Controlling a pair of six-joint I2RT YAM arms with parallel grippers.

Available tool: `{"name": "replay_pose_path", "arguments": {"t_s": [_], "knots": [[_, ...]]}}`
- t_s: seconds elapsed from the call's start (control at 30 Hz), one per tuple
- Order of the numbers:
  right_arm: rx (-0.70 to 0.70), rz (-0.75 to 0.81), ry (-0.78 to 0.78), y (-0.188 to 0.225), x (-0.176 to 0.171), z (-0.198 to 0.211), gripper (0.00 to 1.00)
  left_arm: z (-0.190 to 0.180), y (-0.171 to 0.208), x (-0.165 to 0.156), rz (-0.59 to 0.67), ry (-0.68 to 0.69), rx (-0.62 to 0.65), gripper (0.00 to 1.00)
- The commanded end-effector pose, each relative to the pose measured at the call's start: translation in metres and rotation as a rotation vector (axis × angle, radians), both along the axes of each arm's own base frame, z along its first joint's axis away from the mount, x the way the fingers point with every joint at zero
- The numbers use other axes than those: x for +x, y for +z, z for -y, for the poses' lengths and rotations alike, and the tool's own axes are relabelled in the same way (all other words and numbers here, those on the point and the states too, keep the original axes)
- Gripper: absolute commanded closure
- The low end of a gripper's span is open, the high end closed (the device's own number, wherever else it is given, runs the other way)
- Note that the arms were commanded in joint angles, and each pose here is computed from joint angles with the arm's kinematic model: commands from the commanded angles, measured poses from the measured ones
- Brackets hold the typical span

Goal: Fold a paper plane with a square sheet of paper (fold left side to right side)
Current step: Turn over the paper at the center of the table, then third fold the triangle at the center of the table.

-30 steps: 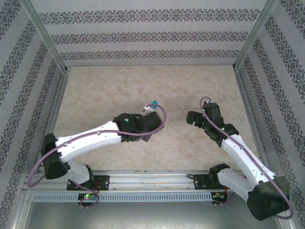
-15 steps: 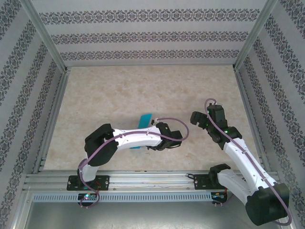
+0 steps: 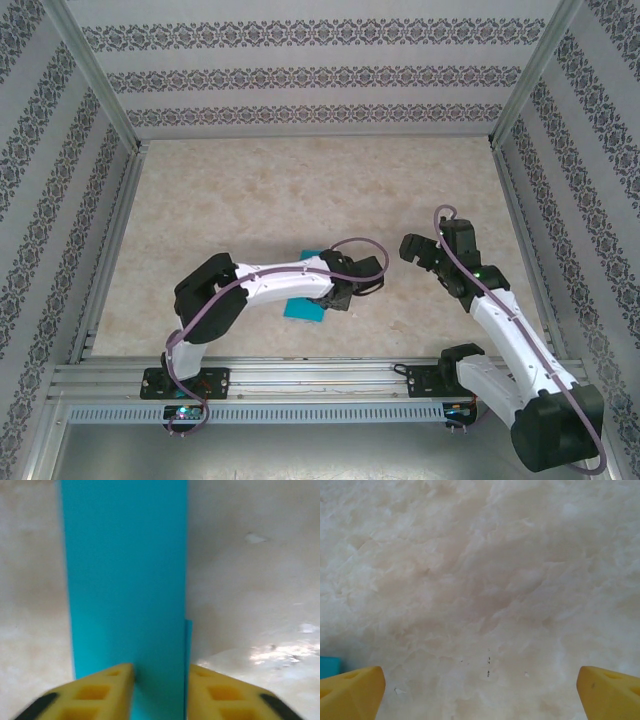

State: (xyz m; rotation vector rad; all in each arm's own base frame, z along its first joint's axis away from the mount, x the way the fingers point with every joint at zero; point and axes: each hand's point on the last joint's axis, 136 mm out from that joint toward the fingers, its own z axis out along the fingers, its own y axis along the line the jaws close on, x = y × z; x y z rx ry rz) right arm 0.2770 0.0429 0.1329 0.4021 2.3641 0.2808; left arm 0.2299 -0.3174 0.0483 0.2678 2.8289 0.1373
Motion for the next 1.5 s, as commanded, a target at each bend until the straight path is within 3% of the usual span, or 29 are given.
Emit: {"name": "replay_pose_path", "arguments": {"t_s": [0.0, 0.2, 0.33, 0.5, 0.7, 0.87, 1.1, 1.47], "knots": [[0.062, -0.043, 0.044, -0.009, -0.002, -0.009, 0.02, 0.035, 0.017, 0.012, -0.017, -0.029, -0.241, 0.48], [0.216, -0.084, 0.157, -0.009, -0.003, -0.038, 0.06, 0.046, 0.051, 0.04, 0.044, -0.063, -0.474, 0.4], [0.403, -0.121, 0.254, -0.009, -0.007, -0.075, 0.25, 0.022, 0.075, 0.06, 0.105, -0.052, -0.593, 0.39], [0.507, -0.211, 0.345, -0.024, -0.014, -0.126, 0.48, -0.025, 0.091, 0.079, 0.182, 0.032, -0.726, 0.41], [0.572, -0.233, 0.388, -0.043, -0.017, -0.193, 0.73, -0.077, 0.099, 0.082, 0.258, 0.109, -0.742, 0.49], [0.558, -0.27, 0.394, -0.061, -0.021, -0.225, 0.92, -0.103, 0.097, 0.075, 0.291, 0.146, -0.737, 0.57], [0.548, -0.343, 0.406, -0.086, -0.029, -0.252, 1.0, -0.119, 0.088, 0.07, 0.291, 0.177, -0.727, 0.6], [0.472, -0.457, 0.435, -0.119, -0.039, -0.247, 1.0, -0.131, 0.077, 0.064, 0.259, 0.201, -0.694, 0.61]]}}
